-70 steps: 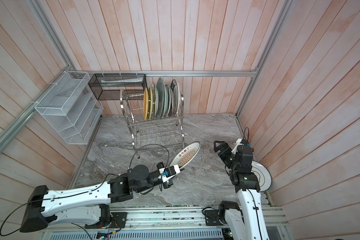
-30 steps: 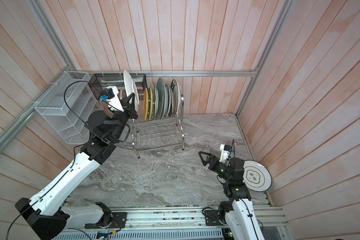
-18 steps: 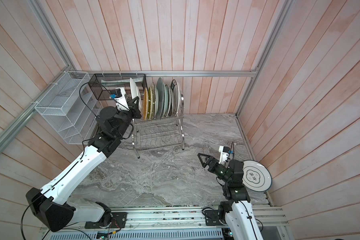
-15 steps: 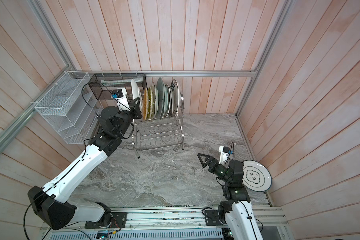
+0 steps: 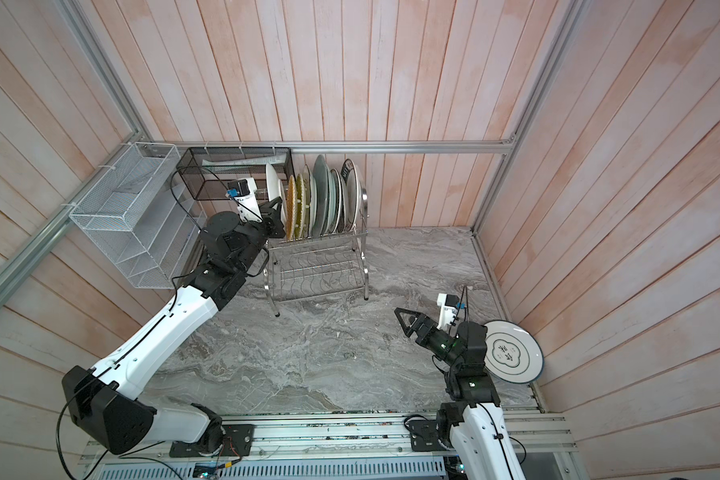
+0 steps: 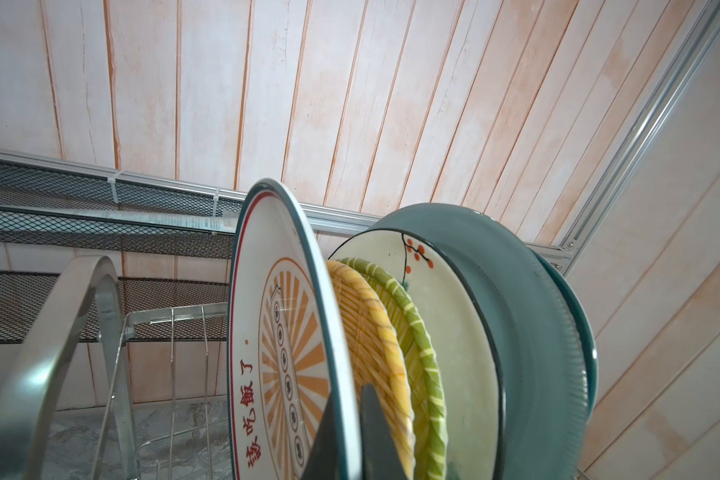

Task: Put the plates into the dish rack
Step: 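Lower the sunburst plate into the rack before the orange tray with the left gripper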

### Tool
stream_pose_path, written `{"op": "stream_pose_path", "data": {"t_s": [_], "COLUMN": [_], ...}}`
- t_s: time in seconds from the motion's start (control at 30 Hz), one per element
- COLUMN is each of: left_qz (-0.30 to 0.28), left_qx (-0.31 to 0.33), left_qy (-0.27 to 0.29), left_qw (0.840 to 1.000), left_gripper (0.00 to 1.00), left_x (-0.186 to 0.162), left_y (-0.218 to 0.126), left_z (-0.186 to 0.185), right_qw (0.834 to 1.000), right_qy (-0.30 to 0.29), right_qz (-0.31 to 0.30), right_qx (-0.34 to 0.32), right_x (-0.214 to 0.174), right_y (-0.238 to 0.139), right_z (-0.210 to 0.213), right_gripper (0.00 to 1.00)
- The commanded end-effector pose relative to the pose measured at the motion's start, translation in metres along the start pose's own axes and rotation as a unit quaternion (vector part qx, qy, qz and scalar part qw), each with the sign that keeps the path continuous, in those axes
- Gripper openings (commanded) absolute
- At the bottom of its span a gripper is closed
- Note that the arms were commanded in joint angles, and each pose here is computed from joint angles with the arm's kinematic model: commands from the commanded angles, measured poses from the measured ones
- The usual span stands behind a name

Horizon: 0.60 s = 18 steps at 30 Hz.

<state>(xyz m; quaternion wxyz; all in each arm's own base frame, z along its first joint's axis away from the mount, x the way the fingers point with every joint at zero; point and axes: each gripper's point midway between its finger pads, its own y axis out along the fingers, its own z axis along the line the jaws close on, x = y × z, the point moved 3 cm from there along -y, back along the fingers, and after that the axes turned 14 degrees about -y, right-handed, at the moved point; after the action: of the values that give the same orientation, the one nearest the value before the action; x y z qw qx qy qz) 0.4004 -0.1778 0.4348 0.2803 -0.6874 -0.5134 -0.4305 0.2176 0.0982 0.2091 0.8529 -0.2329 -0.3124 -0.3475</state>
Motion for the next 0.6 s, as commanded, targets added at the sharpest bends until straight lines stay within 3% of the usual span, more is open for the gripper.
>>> {"op": "stream_pose_path", "data": {"t_s": [0.0,0.4,0.5,0.57], "left_qz": [-0.016,0.006,0.013,0.013], "left_qx": [-0.011,0.023,0.020,0.012], "left_qy": [-0.002,0.026,0.029,0.029], "left_qw": [1.000,0.999,0.999,0.999], "left_gripper": [0.00,0.00,0.15,0.18], "left_x": [0.004,-0.015,-0.019,-0.017], "left_y": [0.001,0.012,0.013,0.013], "left_z": [-0.002,0.013,0.013,0.010], "right_qw": [1.000,1.000,1.000,1.000], "right_qy": [-0.006,-0.005,-0.005,-0.007], "right_qz": [0.001,0.001,0.001,-0.001], "right_qx": [0.012,0.010,0.010,0.007], "right_x": [-0.002,-0.002,-0.001,0.000], "right_y": [0.000,-0.001,-0.001,-0.002], "right_z": [0.004,0.004,0.004,0.004], "right_gripper": [0.98,0.98,0.98,0.98]}}
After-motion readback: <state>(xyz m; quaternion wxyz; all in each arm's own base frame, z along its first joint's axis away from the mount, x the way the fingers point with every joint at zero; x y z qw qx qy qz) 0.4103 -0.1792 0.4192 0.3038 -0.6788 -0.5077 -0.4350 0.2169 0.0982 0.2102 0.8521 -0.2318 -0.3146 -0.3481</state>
